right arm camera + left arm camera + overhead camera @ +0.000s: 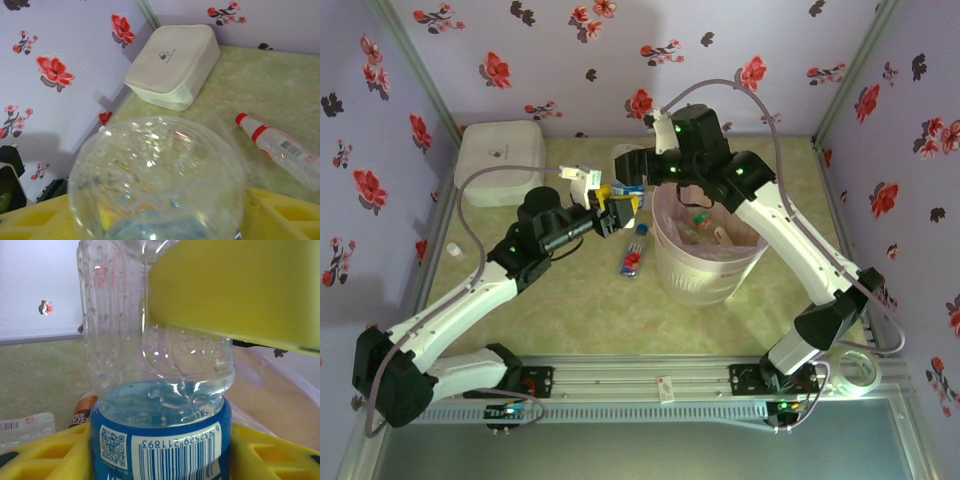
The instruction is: Put the plastic bottles in the bin
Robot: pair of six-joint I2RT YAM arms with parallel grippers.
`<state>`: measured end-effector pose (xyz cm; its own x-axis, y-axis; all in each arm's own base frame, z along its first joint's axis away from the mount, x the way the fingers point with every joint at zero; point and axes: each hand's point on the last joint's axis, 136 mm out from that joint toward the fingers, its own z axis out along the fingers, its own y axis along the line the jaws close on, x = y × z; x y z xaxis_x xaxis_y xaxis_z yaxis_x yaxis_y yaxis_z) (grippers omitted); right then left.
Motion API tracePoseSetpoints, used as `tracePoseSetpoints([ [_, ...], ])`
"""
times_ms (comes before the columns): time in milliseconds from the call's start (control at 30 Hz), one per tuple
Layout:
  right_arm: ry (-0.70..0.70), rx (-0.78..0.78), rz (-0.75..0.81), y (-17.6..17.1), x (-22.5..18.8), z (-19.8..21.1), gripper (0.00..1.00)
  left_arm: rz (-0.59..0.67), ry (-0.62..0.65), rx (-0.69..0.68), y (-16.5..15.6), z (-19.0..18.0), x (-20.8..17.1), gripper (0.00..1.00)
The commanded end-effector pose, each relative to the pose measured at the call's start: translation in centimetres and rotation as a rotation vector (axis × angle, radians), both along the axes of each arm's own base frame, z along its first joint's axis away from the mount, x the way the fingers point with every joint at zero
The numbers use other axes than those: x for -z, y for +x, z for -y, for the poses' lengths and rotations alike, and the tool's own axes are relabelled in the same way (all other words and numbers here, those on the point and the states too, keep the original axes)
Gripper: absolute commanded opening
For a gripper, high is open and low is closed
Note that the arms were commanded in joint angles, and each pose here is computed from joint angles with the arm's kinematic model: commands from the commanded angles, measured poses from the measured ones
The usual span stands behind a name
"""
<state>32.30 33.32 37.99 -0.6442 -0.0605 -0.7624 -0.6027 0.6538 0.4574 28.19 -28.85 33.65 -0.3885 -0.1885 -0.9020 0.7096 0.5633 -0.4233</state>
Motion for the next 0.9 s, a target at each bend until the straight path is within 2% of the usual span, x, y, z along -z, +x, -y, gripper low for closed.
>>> tracePoseSetpoints([
  [0, 0.037, -0.008, 0.018, 0.5, -1.0, -0.8, 0.65, 0.088, -0.056, 0.051, -0.8, 0.8, -2.9, 0.33],
  [100, 0.054, -0.005, 0.028, 0.4, -1.5, -0.7, 0.54, 0.088, -0.056, 0.049, -0.8, 0.7, -3.0, 0.33],
  [133, 0.058, -0.001, 0.037, 0.3, -1.7, -0.6, 0.52, 0.088, -0.059, 0.048, -0.8, 0.7, -3.0, 0.37],
  [167, 0.062, 0.001, 0.045, 0.3, -2.0, -0.5, 0.52, 0.087, -0.063, 0.045, -0.8, 0.7, -3.1, 0.44],
  [300, 0.063, 0.018, 0.100, 0.3, -3.4, 0.3, 0.50, 0.086, -0.068, 0.028, -0.7, 0.4, -3.0, 0.82],
  [400, 0.061, 0.030, 0.134, 0.7, -4.7, 0.8, 0.51, 0.085, -0.067, 0.021, -0.8, 0.0, -2.8, 0.98],
  [633, 0.069, 0.082, 0.211, 1.5, -7.8, 3.1, 0.51, 0.061, -0.062, -0.031, -1.4, -2.0, -1.9, 1.00],
  [767, 0.057, 0.127, 0.241, 1.5, -8.8, 5.4, 0.51, 0.045, -0.018, -0.060, -1.5, -3.2, -0.1, 1.00],
  [867, 0.034, 0.169, 0.268, 1.1, -9.7, 7.7, 0.51, -0.044, -0.029, -0.122, -0.1, -4.6, 2.1, 1.00],
])
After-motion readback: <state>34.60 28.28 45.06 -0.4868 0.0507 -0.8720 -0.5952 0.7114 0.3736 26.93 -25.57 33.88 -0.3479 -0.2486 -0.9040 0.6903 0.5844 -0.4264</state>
